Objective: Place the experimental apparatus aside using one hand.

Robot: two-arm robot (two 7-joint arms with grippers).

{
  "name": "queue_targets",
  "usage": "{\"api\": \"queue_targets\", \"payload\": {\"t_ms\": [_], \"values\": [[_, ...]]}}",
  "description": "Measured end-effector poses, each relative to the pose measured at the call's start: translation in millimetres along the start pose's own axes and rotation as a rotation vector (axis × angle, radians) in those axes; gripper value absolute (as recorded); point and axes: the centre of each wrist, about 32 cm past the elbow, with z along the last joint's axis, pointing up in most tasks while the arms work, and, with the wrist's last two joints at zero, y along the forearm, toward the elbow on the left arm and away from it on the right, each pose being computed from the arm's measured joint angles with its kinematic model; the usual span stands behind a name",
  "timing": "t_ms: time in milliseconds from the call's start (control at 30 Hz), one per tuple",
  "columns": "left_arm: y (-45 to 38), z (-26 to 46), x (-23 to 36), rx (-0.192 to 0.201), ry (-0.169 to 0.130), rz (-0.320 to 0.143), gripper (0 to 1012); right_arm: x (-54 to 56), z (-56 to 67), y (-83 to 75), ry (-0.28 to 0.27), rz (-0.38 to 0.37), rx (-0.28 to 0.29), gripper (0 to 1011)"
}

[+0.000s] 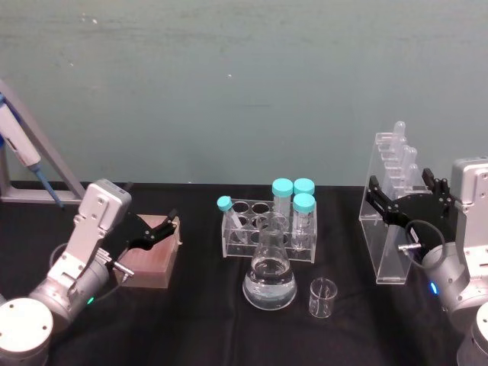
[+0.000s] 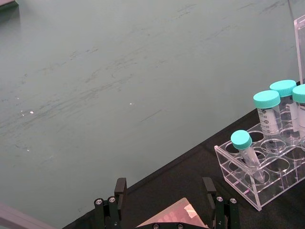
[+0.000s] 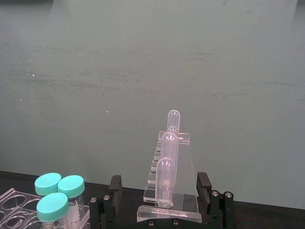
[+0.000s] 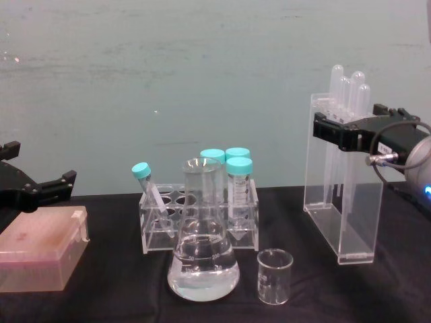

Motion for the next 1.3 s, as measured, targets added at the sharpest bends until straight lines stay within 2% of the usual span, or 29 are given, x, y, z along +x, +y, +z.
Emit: {"api": "queue_targets", "payload": {"t_ms": [1300], "values": [[0.0, 0.0, 0.0, 0.000, 0.000, 0.000, 1000, -1.1, -1.0, 4.7, -0.016, 0.007, -0.005, 1003]]}}
